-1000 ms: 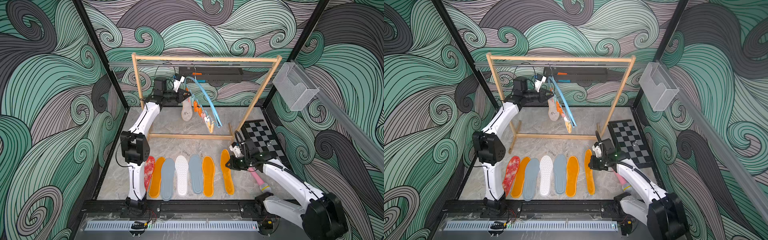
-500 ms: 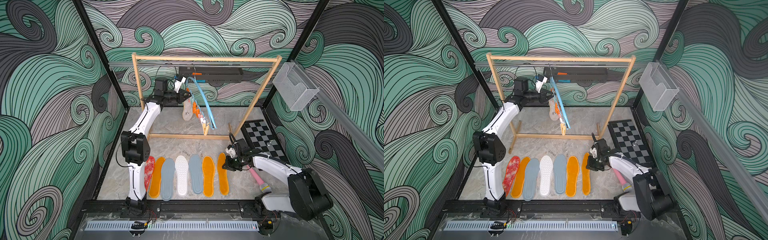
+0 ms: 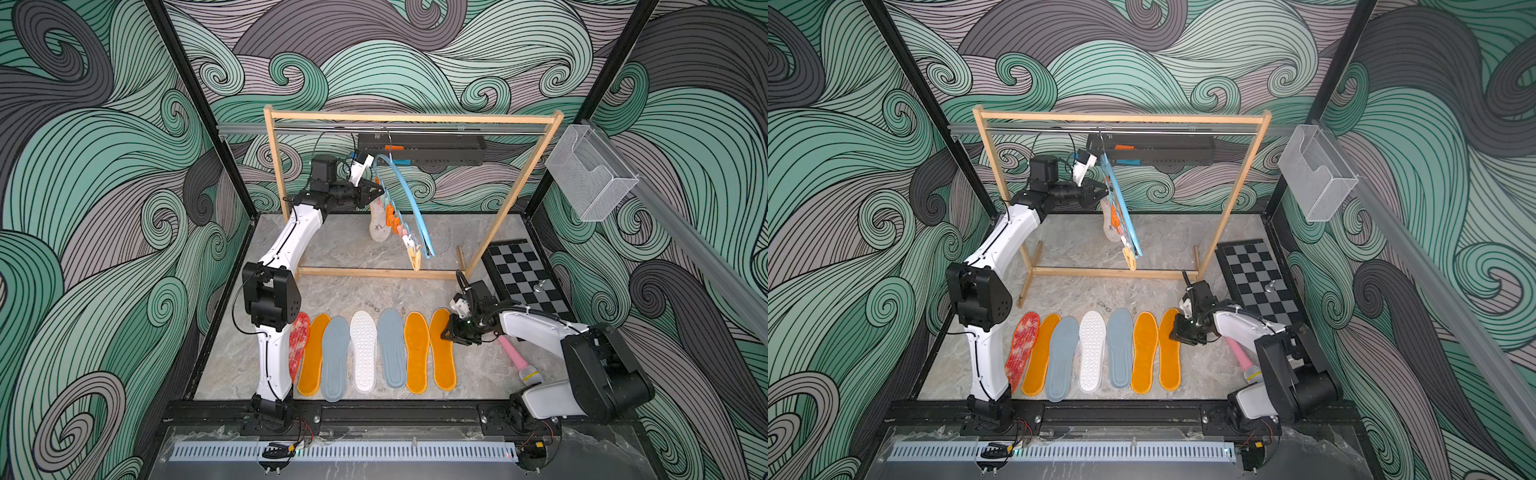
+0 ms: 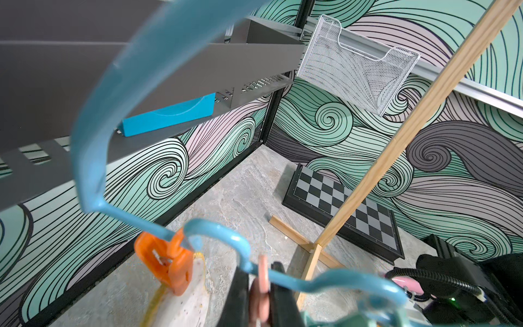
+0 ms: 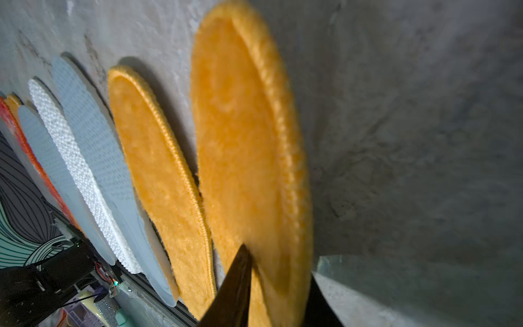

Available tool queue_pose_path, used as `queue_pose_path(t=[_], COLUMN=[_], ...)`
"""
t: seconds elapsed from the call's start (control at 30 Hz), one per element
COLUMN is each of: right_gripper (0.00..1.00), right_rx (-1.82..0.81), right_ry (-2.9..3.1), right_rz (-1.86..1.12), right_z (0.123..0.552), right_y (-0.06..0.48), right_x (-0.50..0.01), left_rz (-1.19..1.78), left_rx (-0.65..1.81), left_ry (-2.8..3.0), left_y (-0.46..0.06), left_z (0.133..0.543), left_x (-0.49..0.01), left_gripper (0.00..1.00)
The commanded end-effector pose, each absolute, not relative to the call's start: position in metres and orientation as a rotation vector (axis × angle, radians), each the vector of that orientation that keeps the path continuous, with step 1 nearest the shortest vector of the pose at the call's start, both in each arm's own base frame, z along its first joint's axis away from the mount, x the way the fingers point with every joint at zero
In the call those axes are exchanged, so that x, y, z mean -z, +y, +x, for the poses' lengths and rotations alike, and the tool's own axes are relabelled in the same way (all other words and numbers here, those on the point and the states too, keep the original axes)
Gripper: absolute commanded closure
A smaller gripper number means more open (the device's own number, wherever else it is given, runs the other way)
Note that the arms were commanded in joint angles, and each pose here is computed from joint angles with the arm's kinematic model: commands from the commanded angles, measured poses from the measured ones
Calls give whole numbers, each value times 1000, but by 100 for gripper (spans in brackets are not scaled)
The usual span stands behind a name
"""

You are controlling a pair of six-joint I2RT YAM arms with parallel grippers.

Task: Take the shoe insoles off the hanger
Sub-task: Place the insole at the center of the board.

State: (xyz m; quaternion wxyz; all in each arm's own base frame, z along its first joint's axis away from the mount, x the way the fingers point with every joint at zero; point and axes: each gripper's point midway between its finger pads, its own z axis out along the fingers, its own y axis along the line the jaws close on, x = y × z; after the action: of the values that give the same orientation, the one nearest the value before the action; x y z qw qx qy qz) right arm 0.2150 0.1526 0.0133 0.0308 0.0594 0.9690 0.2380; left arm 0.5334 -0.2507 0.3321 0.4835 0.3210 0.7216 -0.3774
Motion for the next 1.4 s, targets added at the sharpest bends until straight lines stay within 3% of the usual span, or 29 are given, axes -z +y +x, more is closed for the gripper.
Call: queue_pose_path(t=[0.0, 0.17, 0.3, 0.6, 0.73, 1.37], right_gripper=[64, 56, 56, 58, 59, 59], right_rx=[-683, -621, -552, -533, -642, -830], right_ry=[2973, 2933, 2873, 2543, 2364, 2075], right_rz=[168, 184, 185, -89, -180, -392], right_z=[218, 218, 221, 226, 215, 186], right_y=[147, 137, 124, 121, 135, 164], right_x=[-19, -25, -37, -124, -151, -163], left_rz=[761, 761, 760, 757, 756, 760], left_rx=[886, 885, 884, 886, 889, 892], left_ry=[1824, 1822, 1822, 1821, 1825, 1828], left_y=[-246, -245, -245, -245, -246, -249], left_z=[534, 534, 535, 535, 535, 535], left_x=[-322, -322, -322, -322, -321, -318], left_gripper=[100, 100, 100, 100, 100, 100])
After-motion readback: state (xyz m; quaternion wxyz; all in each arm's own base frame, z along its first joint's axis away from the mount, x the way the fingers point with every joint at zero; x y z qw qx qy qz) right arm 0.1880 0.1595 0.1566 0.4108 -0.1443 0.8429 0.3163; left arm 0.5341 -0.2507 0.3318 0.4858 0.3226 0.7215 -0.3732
